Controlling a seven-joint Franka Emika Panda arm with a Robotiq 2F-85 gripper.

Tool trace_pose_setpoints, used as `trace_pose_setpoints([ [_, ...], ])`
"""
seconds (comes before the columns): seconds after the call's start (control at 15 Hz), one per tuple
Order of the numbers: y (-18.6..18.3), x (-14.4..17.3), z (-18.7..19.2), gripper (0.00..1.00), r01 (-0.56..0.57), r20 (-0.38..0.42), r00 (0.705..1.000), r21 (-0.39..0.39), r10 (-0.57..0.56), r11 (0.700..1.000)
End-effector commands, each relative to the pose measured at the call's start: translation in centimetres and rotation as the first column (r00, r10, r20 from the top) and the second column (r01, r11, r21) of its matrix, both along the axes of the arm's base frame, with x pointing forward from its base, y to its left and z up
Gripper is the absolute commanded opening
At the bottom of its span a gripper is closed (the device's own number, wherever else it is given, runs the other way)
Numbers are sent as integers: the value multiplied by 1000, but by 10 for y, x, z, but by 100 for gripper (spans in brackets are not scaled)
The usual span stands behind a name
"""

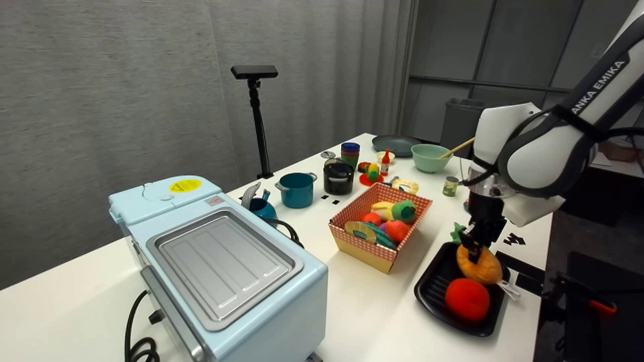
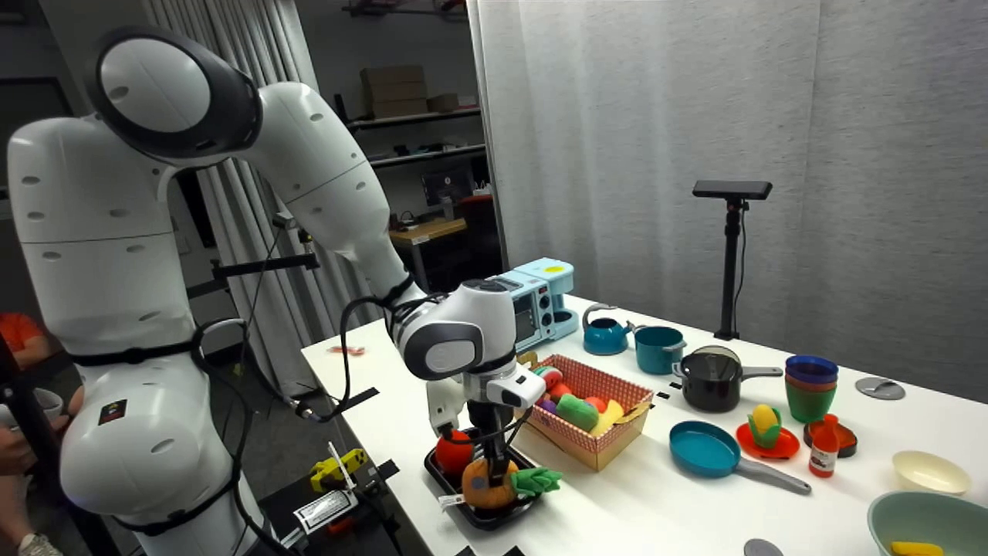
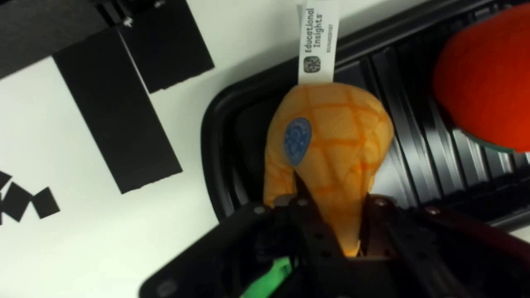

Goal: Put the pineapple plushy in the box

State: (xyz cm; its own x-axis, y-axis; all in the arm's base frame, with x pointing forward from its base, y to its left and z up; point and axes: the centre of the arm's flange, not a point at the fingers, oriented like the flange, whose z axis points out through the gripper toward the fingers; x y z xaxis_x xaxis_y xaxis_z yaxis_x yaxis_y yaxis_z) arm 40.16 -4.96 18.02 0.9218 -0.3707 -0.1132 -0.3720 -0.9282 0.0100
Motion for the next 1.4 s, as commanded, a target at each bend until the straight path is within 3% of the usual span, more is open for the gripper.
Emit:
trace_pose_setpoints([
  [0.0, 5, -7, 49, 5, -95, -57, 994, -46, 92, 994],
  [0.2, 11, 8, 83, 4, -175, 6, 984, -129, 178, 976],
  [0.47, 29, 39, 126, 4, -201, 223, 943, -215, 248, 956],
  [0.67, 45, 64, 148, 4, -177, 383, 884, -257, 268, 950],
  [0.87, 60, 83, 157, 4, -168, 494, 803, -350, 334, 922],
  [1.0, 64, 91, 159, 4, -169, 537, 747, -419, 393, 892],
  [1.13, 60, 101, 160, 4, -166, 546, 708, -487, 447, 858],
  [1.33, 52, 116, 158, 4, -144, 540, 700, -535, 468, 833],
])
